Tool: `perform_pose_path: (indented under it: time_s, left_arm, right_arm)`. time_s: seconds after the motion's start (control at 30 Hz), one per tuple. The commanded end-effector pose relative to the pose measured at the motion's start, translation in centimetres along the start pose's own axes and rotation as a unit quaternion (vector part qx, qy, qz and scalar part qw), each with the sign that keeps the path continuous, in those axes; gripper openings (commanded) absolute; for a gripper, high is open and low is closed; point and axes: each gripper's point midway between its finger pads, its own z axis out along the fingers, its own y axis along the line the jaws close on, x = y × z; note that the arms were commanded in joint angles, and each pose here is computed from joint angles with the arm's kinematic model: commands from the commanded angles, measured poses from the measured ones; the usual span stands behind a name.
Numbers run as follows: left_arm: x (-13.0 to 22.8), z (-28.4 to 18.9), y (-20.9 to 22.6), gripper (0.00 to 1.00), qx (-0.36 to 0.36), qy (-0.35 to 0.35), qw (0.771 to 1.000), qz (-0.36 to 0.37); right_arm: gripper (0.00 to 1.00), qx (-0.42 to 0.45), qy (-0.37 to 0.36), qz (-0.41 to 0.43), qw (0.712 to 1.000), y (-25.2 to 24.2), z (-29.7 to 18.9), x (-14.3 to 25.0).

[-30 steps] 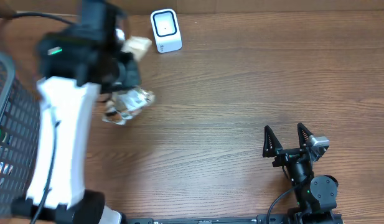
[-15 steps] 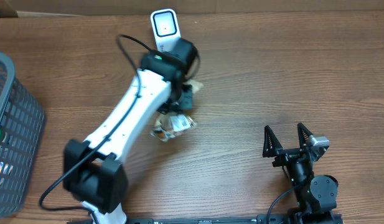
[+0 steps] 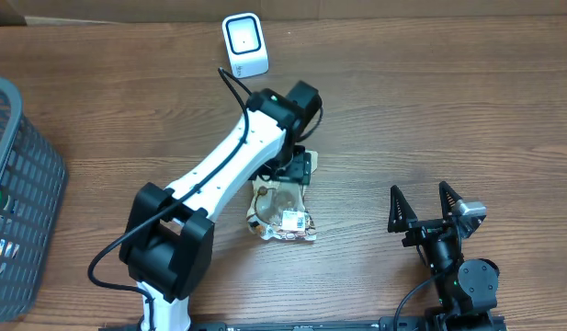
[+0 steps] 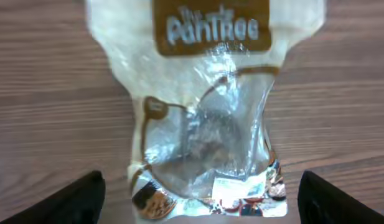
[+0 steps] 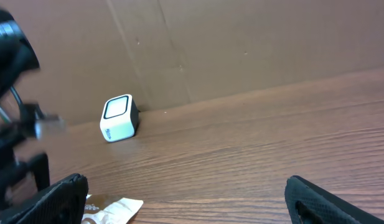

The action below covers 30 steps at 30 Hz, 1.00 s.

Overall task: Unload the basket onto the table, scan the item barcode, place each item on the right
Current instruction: 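Lift the PanTree bag out and set it on the table center, then move the left gripper into the basket and grasp the green-lidded jar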

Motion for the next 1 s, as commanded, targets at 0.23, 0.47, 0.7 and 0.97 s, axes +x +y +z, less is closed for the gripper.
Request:
perform_pose_path:
  time_s: [0.23,0.47,0.7,0.97]
  left_arm:
    - [-5.1,-19.3,11.8,0.86,0.025,-0.215,0.966,-0.141]
    - [-0.7,-28.0,26.4,0.89,-0.003,-0.325,0.892,-0.314]
    - [6.9,-28.8,40.6,0.97,-0.075,-0.331,0.794,-0.505]
    - [11.1,-22.5,49.6,0.99,-0.094,-0.25,0.739,-0.618]
  right_arm:
    - [1.0,0.001,-0.004,0.001,1.0,-0.1,0.0,0.1]
    - [1.0,0.001,-0.004,0.001,1.0,-0.1,0.0,0.1]
    - [1.0,0.001,-0.004,0.001,1.0,-0.1,0.0,0.1]
    - [1.0,0.001,-0.004,0.001,1.0,-0.1,0.0,0.1]
